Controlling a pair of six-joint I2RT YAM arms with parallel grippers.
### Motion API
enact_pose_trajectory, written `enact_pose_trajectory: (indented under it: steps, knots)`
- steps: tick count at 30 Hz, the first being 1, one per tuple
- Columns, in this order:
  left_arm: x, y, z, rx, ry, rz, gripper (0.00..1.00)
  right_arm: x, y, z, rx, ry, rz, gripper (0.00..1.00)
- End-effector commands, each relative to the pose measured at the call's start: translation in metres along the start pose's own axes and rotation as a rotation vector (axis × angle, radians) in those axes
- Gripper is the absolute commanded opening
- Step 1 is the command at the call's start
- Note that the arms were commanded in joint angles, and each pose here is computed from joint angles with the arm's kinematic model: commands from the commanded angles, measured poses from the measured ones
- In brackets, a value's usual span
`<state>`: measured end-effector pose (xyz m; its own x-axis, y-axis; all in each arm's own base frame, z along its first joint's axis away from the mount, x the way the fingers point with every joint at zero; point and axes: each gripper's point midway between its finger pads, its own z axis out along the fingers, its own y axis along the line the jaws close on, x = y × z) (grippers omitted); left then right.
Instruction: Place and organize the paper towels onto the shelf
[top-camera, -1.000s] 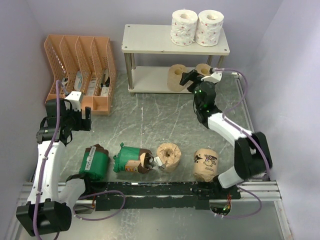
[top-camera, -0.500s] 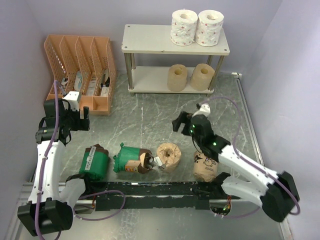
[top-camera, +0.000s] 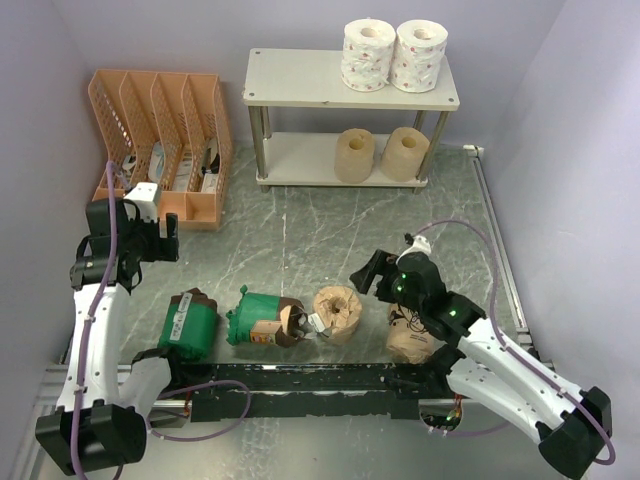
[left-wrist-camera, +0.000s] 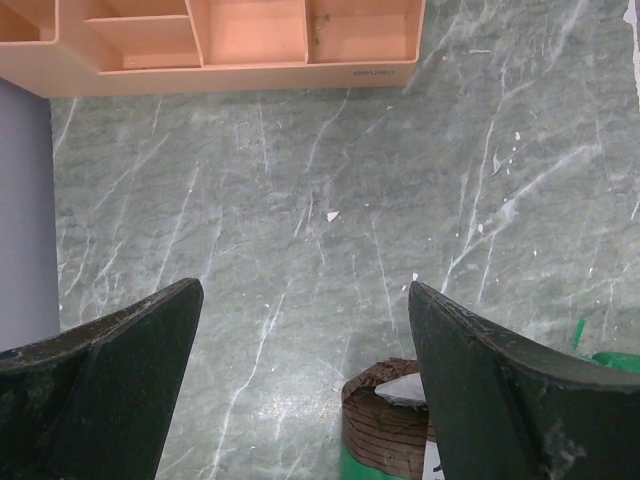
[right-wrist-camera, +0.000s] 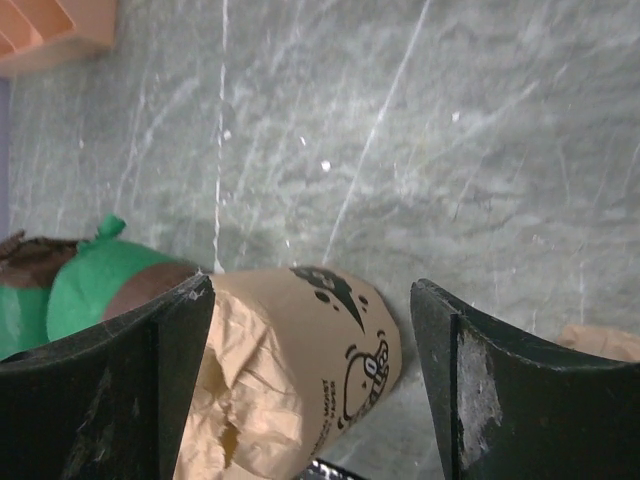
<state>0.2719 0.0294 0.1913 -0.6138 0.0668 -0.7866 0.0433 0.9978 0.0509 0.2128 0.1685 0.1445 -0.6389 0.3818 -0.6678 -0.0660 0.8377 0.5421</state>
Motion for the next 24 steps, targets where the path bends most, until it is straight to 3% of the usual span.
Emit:
enact_pose_trajectory:
  steps: [1, 7, 24]
  knots:
    - [-0.009, 0.004, -0.005, -0.014, -0.045, -0.006, 0.95, 0.033, 0.001, 0.002, -0.049, 0.117, 0.036, 0.77]
    - [-0.011, 0.006, -0.008, -0.023, -0.056, -0.009, 0.95, 0.044, 0.005, 0.004, -0.086, 0.164, 0.013, 0.73]
    - [-0.011, 0.011, -0.011, -0.04, -0.063, -0.02, 0.95, 0.062, 0.02, -0.007, -0.223, 0.254, -0.08, 0.75]
